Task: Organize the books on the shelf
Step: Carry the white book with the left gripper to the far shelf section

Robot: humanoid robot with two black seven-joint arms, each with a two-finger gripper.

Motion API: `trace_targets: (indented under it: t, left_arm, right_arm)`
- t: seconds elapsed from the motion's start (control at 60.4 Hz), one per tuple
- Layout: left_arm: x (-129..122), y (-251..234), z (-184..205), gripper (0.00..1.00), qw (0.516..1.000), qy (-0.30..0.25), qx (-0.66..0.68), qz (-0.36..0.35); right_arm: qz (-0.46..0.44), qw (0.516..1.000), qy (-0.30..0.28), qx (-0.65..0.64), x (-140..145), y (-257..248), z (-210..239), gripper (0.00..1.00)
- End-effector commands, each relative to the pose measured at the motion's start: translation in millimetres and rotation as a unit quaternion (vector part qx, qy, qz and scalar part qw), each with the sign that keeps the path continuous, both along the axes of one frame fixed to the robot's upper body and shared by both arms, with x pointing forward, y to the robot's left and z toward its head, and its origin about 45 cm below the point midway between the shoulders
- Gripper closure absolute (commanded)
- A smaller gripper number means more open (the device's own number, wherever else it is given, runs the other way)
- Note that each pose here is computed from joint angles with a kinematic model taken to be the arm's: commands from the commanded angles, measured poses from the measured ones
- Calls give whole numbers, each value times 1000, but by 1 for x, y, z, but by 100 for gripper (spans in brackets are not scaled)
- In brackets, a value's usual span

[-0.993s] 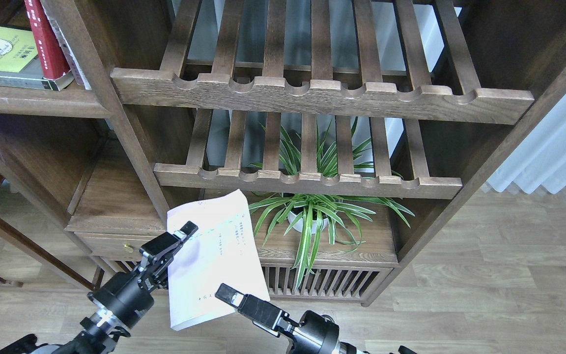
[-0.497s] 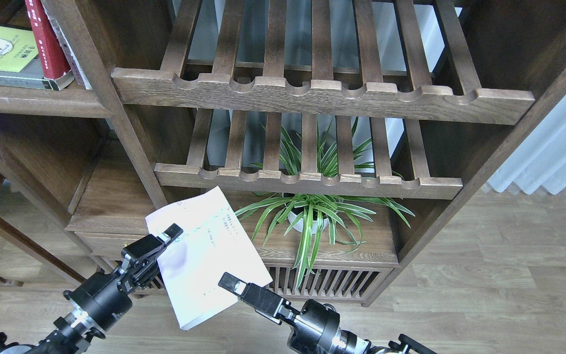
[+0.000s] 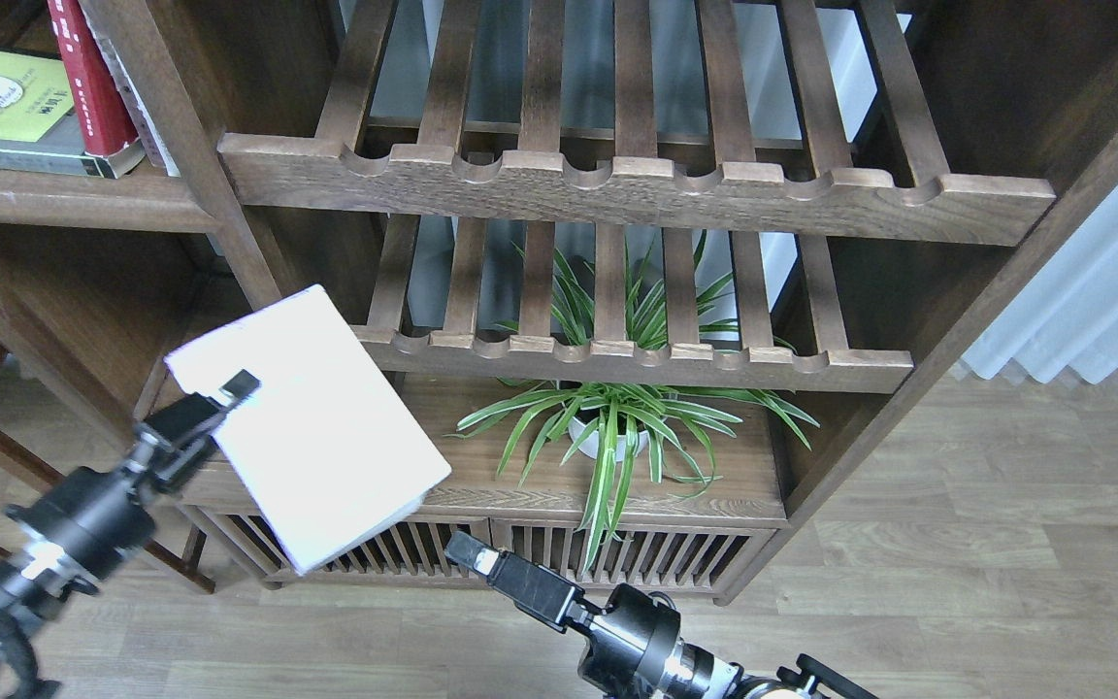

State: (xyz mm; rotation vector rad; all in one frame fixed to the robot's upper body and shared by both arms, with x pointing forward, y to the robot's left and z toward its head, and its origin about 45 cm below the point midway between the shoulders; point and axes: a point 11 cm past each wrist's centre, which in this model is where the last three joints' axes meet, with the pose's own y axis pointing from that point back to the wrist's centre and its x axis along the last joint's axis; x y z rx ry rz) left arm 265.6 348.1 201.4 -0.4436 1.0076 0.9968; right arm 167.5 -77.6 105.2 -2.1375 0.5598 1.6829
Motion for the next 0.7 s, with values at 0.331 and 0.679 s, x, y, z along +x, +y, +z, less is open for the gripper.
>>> trace_targets:
  t: [0.331,0.679]
  left_arm:
    - [28,71,123,91,981,-147,124,40]
    - [38,108,196,92,952,-211,215,53]
  right_arm:
    - [-6,1000,3,1,0,-1,-1,7]
    - [-8,1000,4,3,-1,0,-1,7]
